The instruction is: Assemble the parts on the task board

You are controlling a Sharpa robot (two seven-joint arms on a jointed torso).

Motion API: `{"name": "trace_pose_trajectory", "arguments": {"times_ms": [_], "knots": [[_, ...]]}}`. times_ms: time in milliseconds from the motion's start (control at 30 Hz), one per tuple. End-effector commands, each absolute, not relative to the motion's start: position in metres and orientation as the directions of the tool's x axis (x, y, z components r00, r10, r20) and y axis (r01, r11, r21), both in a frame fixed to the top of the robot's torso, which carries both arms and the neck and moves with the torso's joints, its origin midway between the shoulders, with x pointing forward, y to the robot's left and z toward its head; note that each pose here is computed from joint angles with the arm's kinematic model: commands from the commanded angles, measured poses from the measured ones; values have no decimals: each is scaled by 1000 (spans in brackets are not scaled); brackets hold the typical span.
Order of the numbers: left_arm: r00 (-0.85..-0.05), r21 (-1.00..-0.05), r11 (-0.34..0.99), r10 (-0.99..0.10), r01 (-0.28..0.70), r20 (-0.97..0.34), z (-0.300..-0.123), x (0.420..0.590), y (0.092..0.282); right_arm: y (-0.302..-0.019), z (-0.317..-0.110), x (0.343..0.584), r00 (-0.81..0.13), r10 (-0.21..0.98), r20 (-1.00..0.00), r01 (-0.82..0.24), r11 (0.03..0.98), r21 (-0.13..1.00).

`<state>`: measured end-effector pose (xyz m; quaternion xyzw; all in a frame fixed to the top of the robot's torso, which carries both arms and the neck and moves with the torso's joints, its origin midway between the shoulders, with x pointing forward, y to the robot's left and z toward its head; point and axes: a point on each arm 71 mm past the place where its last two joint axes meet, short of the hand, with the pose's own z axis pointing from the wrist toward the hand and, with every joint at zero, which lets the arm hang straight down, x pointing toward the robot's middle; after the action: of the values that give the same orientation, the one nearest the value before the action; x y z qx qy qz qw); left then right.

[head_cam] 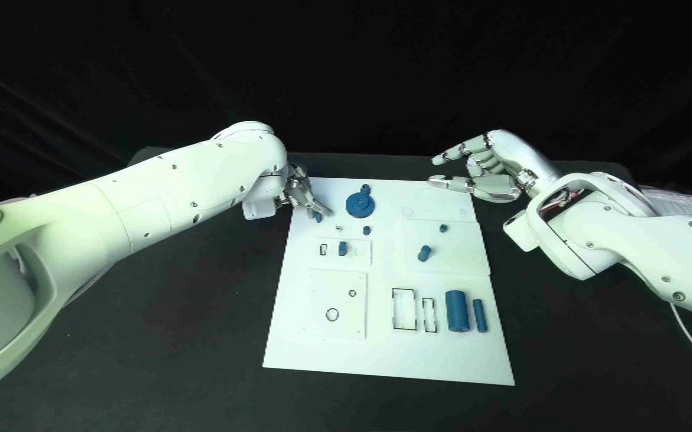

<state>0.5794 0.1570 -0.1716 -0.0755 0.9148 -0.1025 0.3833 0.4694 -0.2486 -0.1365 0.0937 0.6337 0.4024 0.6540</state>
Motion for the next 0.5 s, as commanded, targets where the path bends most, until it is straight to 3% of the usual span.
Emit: {"name": "trace_pose_trajectory", "arguments": {"times_ms": [33,500], "knots": [[-706,-258,965,-213,-43,-676,-172,578,153,-247,-137,469,-139,640,-756,-416,655,631],[-704,-320,947,-254,-39,-664,-171,578,152,-247,-138,470,-142,639,-756,-414,656,631]]}}
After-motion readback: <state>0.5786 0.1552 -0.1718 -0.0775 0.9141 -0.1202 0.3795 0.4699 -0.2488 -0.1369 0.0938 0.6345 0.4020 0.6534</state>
